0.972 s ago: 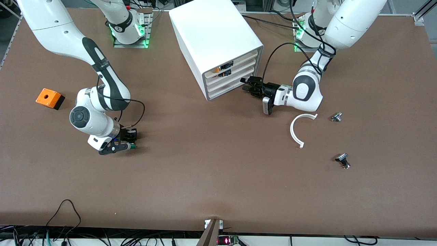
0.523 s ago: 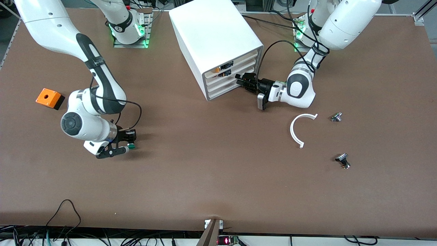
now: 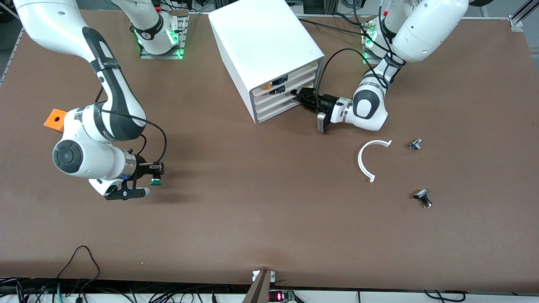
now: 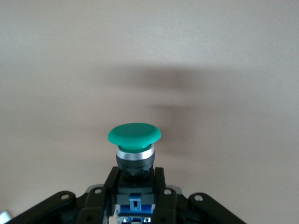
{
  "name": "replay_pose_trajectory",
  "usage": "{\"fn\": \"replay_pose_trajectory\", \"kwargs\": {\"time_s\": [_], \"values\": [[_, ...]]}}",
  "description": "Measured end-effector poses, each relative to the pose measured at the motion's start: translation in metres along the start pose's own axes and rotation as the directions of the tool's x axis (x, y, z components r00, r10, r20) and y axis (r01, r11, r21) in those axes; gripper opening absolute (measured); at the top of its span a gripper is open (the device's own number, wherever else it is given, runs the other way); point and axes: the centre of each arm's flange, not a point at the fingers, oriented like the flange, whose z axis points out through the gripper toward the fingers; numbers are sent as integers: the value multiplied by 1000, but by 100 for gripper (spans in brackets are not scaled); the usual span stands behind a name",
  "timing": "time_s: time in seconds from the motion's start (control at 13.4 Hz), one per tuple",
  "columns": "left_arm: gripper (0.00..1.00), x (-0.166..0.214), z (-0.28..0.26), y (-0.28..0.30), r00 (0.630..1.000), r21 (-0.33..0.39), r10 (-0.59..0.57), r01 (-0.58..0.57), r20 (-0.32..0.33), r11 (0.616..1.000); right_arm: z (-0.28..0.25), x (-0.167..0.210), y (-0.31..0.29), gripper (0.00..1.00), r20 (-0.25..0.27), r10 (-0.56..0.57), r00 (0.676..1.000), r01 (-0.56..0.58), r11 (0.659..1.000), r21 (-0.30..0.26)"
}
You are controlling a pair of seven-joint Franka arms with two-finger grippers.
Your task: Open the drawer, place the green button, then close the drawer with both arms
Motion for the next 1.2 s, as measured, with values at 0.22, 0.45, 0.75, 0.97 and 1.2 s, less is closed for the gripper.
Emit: {"fn": "replay_pose_trajectory", "kwargs": {"time_s": [0.22,0.45,0.75,0.97,1.2], "values": [[12,-2,4,-2,1000,-1,-3,3,5,1000,-33,-3,-38,33,-2,60,998,-60,998,-5],[11,0,0,-4,1000,2,-1,1,-5,1000,-59,-11,-80,33,-13,155,988,-155,988,-7],[11,12,-23,-6,999,18,8,-7,-50,1000,-86,-23,-129,33,-40,250,967,-250,968,5],[11,23,-44,-8,996,36,18,-15,-83,999,-100,-33,-162,33,-62,345,937,-344,939,26],[11,39,-68,-6,996,64,21,-15,-87,998,-113,-53,-213,33,-78,451,889,-447,893,59]]}}
